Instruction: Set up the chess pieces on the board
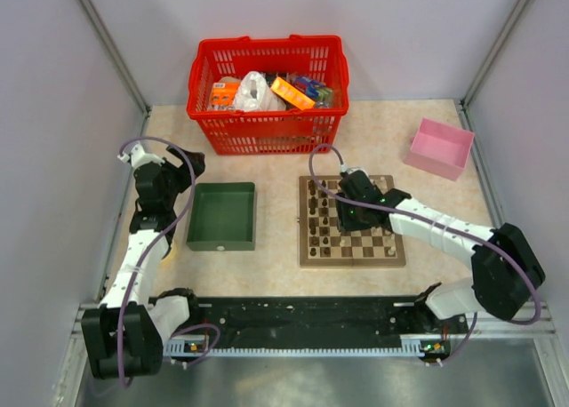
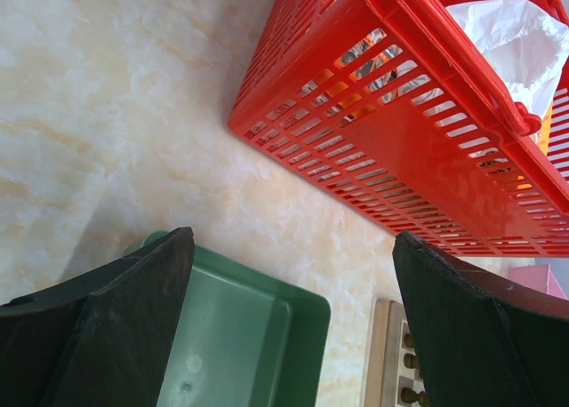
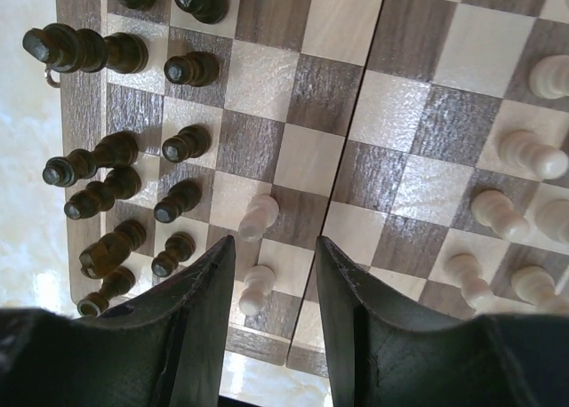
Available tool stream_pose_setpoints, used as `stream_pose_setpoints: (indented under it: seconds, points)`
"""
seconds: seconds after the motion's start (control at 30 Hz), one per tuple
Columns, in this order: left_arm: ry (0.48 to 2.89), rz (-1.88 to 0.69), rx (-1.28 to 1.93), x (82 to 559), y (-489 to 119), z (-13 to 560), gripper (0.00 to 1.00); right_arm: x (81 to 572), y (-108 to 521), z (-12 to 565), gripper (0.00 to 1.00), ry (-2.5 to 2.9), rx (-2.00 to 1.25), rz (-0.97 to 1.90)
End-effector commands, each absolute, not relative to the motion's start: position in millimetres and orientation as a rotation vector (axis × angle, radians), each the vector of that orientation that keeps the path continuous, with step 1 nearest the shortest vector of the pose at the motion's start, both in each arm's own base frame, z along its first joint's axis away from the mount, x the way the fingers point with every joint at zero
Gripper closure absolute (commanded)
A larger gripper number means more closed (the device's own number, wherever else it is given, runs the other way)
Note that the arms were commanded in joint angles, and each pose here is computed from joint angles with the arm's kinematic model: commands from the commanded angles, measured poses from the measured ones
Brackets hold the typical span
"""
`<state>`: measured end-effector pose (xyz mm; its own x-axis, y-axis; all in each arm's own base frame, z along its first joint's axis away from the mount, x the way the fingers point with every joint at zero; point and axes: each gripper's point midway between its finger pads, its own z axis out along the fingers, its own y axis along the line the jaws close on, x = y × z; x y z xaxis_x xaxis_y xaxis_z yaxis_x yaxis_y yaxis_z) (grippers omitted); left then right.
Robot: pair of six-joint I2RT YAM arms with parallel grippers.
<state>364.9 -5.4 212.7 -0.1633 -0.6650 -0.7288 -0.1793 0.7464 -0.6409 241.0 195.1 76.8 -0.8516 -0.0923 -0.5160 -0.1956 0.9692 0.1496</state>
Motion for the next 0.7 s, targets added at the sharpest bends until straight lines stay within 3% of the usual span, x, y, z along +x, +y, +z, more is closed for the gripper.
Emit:
stream_pose_setpoints:
  seconds: [0.0,0.33,0.67]
  points:
    - [1.657,-0.474,-0.652,366.8,-0.1,228.5,0.01,254.4,221.9,88.6,0.58,2.531,-0.215,0.345]
    - [1.659,-0.475,-0.652,367.5,-0.3,227.6,0.01,258.3,226.5,76.2,0.60,2.545,-0.219,0.334]
    - [1.658,-0.477,-0.654,367.9,-0.4,227.9,0.01,257.6,221.3,77.4,0.79,2.548,-0.206,0.306]
